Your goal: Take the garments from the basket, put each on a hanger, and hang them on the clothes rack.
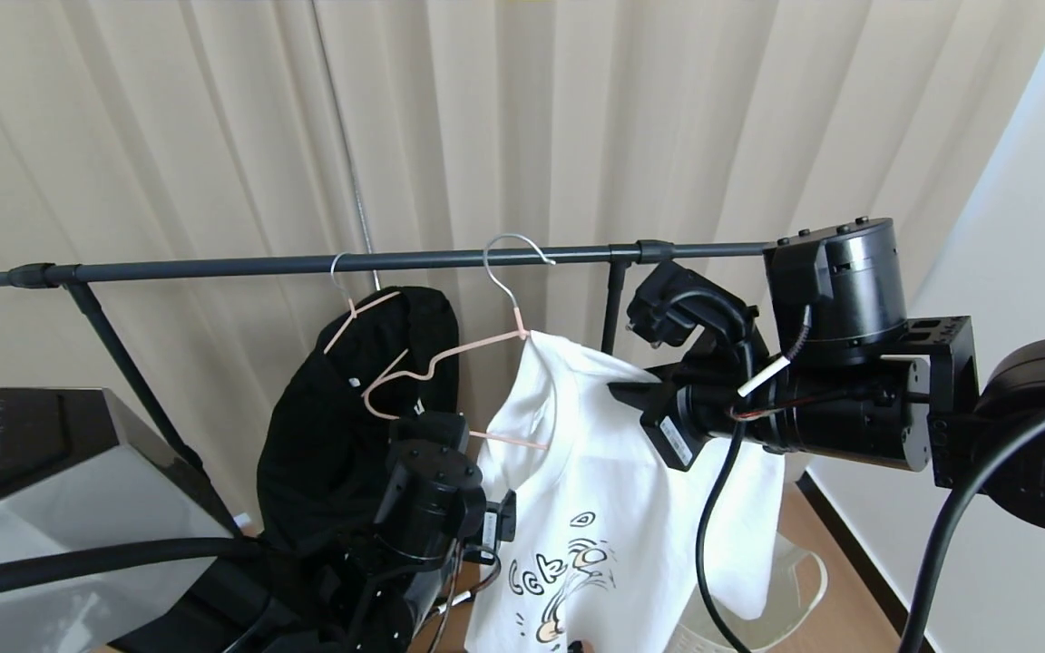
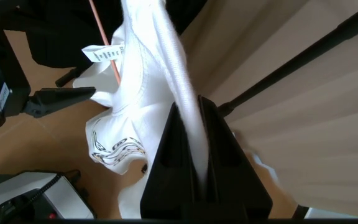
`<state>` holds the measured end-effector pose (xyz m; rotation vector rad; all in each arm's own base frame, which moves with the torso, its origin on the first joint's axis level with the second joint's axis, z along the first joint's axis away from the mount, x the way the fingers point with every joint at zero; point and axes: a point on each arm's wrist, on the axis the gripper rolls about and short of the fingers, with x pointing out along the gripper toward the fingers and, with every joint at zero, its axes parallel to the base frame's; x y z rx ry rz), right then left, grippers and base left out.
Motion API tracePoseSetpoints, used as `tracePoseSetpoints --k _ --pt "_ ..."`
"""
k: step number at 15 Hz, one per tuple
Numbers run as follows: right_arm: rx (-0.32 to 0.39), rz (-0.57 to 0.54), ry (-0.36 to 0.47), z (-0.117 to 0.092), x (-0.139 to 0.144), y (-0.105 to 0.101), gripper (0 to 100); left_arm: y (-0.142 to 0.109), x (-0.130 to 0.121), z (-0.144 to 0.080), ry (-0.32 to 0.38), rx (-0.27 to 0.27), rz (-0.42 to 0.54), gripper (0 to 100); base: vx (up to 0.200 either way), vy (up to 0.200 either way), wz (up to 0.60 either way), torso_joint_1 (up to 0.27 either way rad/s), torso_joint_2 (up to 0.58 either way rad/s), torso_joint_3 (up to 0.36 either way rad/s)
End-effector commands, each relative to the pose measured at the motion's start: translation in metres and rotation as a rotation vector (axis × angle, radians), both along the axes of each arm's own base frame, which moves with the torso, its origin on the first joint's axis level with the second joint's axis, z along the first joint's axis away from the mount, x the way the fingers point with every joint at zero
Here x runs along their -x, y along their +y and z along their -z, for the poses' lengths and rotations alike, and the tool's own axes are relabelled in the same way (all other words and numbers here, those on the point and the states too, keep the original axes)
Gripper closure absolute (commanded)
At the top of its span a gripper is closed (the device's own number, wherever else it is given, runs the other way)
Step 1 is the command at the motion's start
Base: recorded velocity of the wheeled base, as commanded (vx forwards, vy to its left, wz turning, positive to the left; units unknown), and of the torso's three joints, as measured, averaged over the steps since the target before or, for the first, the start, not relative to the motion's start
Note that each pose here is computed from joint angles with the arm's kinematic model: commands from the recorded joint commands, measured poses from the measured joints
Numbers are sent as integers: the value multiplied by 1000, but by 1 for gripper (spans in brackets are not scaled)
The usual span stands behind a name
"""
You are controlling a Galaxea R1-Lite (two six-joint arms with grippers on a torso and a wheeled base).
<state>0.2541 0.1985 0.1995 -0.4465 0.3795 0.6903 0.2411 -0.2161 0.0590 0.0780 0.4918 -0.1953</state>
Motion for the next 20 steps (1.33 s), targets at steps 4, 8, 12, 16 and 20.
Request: tracePoseSetpoints --k 4,8,12,16,20 --pt "0 -2 0 3 1 -1 100 2 -6 1 -35 14 -11 0 0 0 0 0 0 0" --pt "-13 -3 -15 -2 2 -2 100 3 -7 11 -16 -13 -20 0 0 0 0 0 0 0" --pt "-22 -4 -22 -6 7 -6 100 6 -9 15 -13 -19 -36 100 0 0 0 0 0 0" --pt "-12 22 -6 -1 4 -13 100 18 -2 11 -71 -18 -25 100 0 0 0 0 0 0" --pt "-14 42 -3 5 5 -22 100 35 -10 2 -151 -22 -59 100 0 0 0 0 0 0"
